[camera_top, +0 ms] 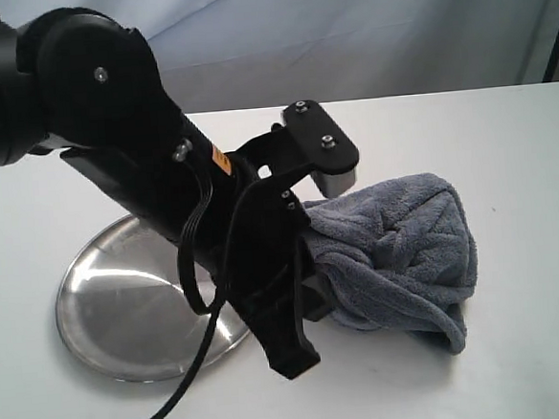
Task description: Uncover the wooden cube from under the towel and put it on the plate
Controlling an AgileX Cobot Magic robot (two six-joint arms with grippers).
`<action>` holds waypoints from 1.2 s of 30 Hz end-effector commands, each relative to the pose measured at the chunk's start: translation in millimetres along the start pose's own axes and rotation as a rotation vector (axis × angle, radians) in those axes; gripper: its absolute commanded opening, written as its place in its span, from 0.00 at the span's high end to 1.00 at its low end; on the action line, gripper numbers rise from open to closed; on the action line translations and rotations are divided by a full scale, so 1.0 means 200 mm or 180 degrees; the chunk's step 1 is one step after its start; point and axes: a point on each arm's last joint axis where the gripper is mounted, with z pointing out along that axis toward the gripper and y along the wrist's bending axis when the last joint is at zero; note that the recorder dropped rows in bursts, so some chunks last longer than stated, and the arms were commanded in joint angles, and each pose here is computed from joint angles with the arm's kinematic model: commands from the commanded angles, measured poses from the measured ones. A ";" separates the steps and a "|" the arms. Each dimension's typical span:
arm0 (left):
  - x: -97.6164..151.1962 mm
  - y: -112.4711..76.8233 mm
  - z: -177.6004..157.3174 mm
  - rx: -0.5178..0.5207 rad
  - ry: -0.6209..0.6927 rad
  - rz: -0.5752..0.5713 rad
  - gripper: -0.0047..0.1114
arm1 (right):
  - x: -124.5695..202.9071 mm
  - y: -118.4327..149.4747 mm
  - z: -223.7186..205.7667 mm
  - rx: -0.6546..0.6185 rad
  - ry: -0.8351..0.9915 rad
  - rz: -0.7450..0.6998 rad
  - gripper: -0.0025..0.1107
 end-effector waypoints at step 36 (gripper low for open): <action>0.04 0.28 0.19 -0.0194 -0.0207 0.0048 0.96 | 0.00 0.00 0.00 0.0001 -0.0018 -0.0018 0.98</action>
